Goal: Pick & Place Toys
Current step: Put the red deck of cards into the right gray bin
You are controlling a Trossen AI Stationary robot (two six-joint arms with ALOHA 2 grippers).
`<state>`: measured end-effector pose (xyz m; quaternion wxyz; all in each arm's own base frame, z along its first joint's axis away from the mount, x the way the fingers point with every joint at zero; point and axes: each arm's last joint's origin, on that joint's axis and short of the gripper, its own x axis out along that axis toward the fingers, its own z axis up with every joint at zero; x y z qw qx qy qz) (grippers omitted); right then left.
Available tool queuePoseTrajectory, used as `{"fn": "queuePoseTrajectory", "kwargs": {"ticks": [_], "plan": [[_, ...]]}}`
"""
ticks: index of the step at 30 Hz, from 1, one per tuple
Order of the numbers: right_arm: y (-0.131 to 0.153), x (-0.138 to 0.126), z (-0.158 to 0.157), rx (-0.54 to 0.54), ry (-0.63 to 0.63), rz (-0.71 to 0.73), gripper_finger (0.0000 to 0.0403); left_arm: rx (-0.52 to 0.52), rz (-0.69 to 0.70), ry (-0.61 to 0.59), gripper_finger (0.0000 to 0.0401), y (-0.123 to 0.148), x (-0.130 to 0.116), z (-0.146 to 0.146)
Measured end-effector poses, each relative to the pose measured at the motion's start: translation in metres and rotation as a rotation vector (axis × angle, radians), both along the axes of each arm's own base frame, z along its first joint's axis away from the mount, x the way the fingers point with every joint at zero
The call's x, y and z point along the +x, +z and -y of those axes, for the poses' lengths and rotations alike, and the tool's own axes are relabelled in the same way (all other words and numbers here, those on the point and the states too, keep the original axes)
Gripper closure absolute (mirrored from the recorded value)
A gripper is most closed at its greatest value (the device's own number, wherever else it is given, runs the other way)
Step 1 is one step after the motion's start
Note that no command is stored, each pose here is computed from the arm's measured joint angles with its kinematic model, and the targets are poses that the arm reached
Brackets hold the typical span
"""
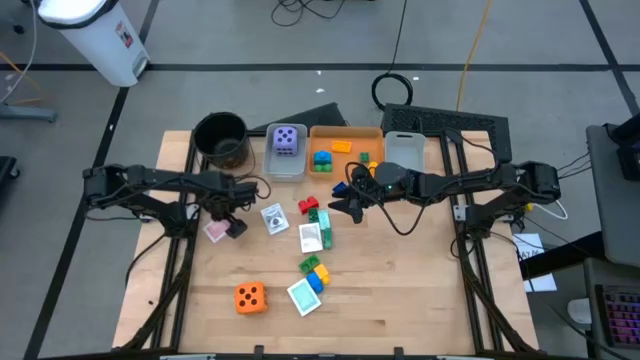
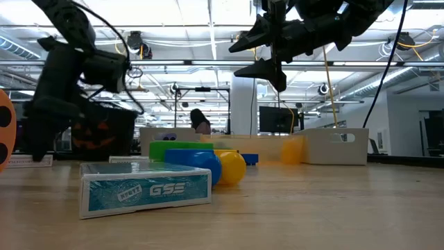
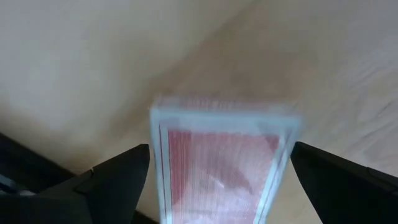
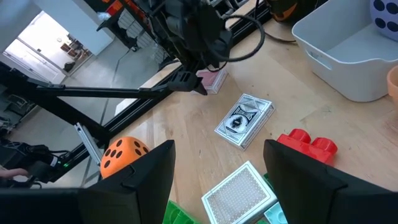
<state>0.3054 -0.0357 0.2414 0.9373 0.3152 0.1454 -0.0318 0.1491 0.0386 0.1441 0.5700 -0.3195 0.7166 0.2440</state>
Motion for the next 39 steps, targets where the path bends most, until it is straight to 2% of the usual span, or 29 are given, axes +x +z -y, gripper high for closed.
{"fn": "queuePoseTrajectory", "kwargs": {"ticks": [3,10,15,32,39], "plan": [[0.0000,0.0000,0.0000,0.000,0.000,0.000,0.0167,-0.013,0.012,0.037,0.0006,-0.0045,-0.0008,0.0011],[-0.0001,0.0000,0.0000,0.000,0.000,0.000,0.0167,0.028,0.009,0.034,0.0006,-0.0050,-0.0006,-0.0001],[0.0000,0.0000,0.0000,0.000,0.000,0.000,0.0167,0.047,-0.001,0.087,0.0006,-0.0051,-0.0004,-0.0005],[-0.0001,0.0000,0.0000,0.000,0.000,0.000,0.0167,0.050,0.003,0.091,0.0006,-0.0052,0.0000,-0.0005],[-0.0001,0.0000,0.0000,0.000,0.000,-0.001,0.0167,0.053,0.008,0.059,0.0006,-0.0050,0.0014,0.0032]]}}
